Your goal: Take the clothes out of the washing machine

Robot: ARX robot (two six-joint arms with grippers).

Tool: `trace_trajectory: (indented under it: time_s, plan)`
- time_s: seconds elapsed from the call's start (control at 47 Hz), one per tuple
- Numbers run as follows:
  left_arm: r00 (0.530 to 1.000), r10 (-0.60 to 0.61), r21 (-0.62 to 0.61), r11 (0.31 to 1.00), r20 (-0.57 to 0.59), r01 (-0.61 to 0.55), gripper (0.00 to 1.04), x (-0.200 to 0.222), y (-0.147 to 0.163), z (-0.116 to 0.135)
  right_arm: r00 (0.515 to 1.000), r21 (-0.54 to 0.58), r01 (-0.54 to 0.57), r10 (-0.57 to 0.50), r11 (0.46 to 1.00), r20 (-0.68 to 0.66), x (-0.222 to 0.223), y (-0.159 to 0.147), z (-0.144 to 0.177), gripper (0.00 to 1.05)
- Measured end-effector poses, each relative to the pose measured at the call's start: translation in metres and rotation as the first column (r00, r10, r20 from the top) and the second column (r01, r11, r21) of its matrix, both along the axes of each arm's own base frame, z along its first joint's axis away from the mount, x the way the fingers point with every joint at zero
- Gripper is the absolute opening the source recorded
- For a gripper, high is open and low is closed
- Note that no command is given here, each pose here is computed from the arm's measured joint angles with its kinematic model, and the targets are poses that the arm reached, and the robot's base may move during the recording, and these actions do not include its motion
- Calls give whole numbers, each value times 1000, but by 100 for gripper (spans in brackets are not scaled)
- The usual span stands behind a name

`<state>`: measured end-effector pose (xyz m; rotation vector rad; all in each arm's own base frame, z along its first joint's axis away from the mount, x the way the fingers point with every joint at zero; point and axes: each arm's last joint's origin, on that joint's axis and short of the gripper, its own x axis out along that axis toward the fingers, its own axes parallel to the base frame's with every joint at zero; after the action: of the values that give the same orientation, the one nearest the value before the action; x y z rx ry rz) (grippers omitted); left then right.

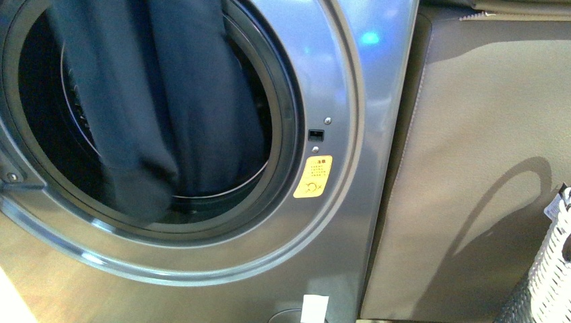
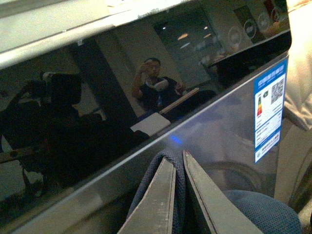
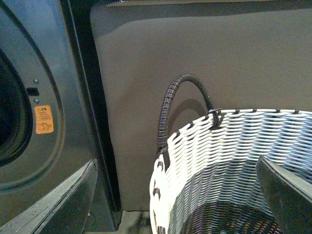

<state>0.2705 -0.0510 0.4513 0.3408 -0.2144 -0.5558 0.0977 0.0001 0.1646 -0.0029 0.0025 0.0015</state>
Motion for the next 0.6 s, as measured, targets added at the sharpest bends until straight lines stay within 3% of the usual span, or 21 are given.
trace_trajectory:
  time_s: [0.596]
  plan:
    - [992, -56, -6, 998, 109, 57, 6, -10, -30, 95, 1000, 0, 0, 0, 1000, 0, 0, 0, 0, 97]
